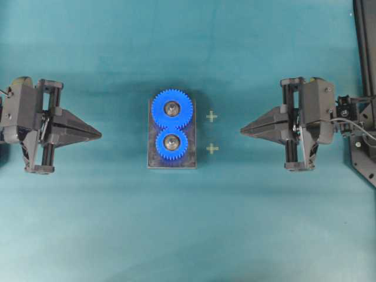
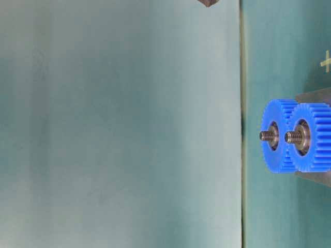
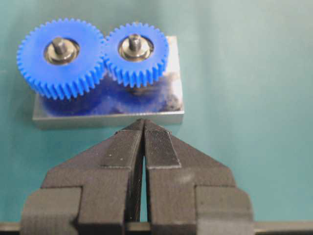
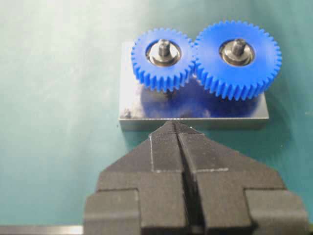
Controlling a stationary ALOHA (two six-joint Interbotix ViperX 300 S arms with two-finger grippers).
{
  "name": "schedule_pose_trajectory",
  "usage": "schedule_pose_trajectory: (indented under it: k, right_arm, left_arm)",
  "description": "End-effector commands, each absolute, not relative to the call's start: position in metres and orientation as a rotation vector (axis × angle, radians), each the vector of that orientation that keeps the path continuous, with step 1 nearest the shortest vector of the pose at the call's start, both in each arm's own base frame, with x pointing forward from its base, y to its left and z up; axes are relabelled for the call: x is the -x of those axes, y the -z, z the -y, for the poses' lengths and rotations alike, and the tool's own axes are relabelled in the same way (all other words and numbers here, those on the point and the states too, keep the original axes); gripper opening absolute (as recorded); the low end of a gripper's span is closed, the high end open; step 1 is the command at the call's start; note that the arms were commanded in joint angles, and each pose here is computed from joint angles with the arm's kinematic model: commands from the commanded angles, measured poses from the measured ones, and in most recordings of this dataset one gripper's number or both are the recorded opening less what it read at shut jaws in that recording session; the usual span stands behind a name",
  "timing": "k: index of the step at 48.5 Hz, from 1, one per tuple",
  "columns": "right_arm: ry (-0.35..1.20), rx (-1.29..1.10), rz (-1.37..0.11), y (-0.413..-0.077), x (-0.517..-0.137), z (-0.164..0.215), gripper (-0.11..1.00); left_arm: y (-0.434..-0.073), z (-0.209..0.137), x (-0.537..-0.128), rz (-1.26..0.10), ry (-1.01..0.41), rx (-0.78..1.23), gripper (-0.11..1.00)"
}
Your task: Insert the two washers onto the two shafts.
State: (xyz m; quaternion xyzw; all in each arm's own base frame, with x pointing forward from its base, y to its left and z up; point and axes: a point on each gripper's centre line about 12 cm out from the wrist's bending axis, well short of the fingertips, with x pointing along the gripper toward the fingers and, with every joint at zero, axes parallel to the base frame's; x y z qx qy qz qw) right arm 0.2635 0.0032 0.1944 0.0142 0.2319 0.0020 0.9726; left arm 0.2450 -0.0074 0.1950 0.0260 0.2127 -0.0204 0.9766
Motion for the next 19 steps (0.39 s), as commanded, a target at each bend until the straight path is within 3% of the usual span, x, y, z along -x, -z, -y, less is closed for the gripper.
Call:
schedule_pose_trajectory:
  k: [1, 19]
  right_arm:
    - [-0.001, -0.037, -0.448, -0.199, -0.264, -0.003, 0.01]
    - [0.000, -0.036, -0.459, -0.194, -0.260, -0.003, 0.01]
  left_arm:
    - [-0.198, 0.007, -0.243, -0.400, 0.038, -0.051, -0.01]
    - [-0.204, 0.006, -0.228, -0.332, 0.036, -0.050, -0.01]
